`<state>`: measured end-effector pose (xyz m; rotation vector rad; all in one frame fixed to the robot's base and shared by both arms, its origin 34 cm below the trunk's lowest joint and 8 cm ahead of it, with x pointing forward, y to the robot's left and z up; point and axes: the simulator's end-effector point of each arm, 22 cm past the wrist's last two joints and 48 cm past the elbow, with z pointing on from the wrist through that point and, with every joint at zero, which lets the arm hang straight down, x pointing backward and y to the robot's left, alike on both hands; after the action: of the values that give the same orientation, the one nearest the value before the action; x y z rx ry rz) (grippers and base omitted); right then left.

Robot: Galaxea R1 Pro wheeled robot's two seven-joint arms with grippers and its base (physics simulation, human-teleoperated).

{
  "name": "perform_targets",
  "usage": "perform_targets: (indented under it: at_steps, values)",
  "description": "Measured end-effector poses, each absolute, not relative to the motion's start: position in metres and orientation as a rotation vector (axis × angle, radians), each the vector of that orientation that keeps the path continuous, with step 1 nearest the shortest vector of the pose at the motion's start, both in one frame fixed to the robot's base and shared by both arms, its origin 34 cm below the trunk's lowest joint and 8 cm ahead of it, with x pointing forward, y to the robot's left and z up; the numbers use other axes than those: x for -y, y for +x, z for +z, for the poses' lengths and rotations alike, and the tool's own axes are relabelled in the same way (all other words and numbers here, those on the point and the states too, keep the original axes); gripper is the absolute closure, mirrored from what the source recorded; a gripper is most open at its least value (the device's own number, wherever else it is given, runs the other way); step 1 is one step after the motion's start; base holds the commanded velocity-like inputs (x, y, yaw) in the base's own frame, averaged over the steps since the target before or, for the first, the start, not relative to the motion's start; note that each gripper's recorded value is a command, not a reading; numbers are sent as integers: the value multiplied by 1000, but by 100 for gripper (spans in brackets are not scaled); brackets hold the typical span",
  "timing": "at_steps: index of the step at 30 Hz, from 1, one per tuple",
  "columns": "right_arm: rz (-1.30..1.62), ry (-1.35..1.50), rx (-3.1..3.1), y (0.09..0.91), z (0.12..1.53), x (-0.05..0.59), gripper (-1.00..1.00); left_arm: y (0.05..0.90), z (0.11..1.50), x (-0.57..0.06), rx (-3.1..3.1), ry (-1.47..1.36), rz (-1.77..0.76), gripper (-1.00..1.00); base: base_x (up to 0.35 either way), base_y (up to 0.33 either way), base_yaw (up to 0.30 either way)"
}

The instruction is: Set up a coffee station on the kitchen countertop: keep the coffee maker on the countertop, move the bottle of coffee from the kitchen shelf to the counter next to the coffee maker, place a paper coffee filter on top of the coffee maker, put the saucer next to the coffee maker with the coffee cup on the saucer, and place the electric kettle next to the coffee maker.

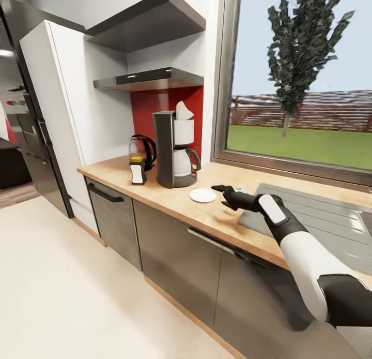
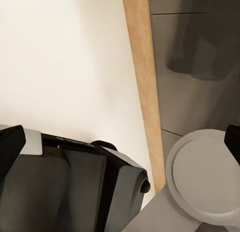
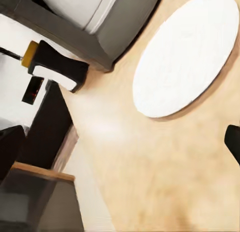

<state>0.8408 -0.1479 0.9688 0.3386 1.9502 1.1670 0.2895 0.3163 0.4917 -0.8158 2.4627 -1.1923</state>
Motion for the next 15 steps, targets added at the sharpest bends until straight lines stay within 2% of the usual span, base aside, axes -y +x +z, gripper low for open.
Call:
perform_targets:
  at_steps: [4, 9, 12, 15]
  values:
    - [1172, 11, -1933, 816, 1001, 75, -100, 290, 492, -316, -2462, -815, -1193, -100, -7, 50, 0]
    - [1126, -187, -1916, 796, 1008, 28, -100, 290, 492, -316, -2462, -815, -1193, -100, -2, 195, 0]
    - [1120, -318, -1913, 776, 1004, -19, -100, 290, 492, -316, -2463, -815, -1192, -100, 0, 61, 0]
    - [1104, -370, -1928, 768, 996, -32, -100, 290, 492, -316, -2463, -815, -1192, -100, 0, 89, 0]
